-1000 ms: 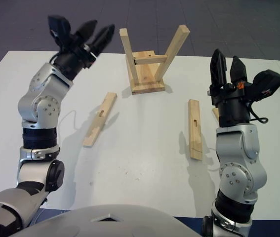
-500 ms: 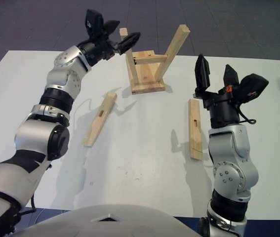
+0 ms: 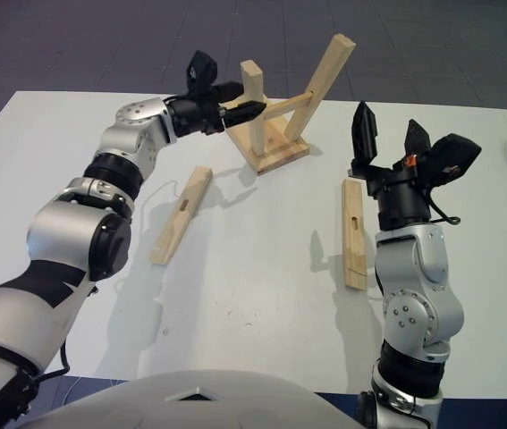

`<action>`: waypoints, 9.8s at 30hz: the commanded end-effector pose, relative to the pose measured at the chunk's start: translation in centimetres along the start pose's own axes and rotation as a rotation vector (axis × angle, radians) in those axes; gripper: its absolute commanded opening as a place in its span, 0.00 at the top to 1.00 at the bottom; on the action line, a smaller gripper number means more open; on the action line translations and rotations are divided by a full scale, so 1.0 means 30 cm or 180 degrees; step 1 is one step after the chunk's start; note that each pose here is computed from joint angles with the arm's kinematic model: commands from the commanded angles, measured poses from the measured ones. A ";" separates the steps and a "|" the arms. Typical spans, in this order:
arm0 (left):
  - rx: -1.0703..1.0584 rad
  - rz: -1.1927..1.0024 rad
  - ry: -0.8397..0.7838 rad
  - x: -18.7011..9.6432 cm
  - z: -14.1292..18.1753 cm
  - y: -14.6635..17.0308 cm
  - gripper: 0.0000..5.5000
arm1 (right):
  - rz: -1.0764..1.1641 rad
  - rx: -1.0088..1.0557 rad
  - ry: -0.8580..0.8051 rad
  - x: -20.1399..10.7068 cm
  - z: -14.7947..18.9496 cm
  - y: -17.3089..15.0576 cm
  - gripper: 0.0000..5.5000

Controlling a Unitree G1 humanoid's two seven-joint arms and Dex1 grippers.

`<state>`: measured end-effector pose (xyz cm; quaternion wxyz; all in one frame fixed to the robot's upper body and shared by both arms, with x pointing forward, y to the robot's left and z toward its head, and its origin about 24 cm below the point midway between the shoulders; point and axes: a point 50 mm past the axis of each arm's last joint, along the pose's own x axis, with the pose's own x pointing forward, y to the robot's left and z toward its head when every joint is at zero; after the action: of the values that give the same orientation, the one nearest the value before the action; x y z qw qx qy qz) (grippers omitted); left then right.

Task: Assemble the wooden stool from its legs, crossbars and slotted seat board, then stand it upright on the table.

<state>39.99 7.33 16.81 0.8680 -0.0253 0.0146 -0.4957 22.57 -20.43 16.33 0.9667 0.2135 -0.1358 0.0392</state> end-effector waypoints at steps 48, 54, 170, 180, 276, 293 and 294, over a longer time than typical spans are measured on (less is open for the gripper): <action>-0.0931 -0.0922 -0.0899 -0.179 0.221 -0.312 0.09 | 0.1253 0.0579 0.0312 -0.070 0.072 0.129 0.02; -0.1231 -0.0178 -0.1314 -0.200 0.282 -0.180 0.02 | 0.1284 -0.0197 0.0884 -0.012 -0.045 0.186 0.02; -0.0986 0.0284 -0.0396 -0.167 -0.009 -0.164 0.02 | 0.1690 -0.1385 0.1130 0.007 0.091 0.028 0.80; -0.0956 0.0285 -0.0257 -0.198 -0.028 -0.138 0.02 | 0.2812 -0.0913 0.2069 -0.027 0.155 -0.068 0.80; 0.0712 -0.0023 -0.0006 -0.195 -0.080 -0.287 0.02 | 0.0344 -0.1149 0.0847 -0.083 -0.018 -0.099 0.02; 0.0599 0.2239 0.0436 -0.455 -0.031 0.017 0.02 | -0.1734 -0.1563 0.1508 -0.244 0.004 -0.446 0.02; 0.0594 0.2254 0.0467 -0.454 -0.039 0.025 0.02 | -0.1763 -0.1497 0.1595 -0.240 -0.017 -0.460 0.02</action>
<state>32.99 19.35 15.36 0.9792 0.0985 0.0447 -0.1715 16.74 -32.93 9.75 0.9690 -0.0204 0.1257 -0.2116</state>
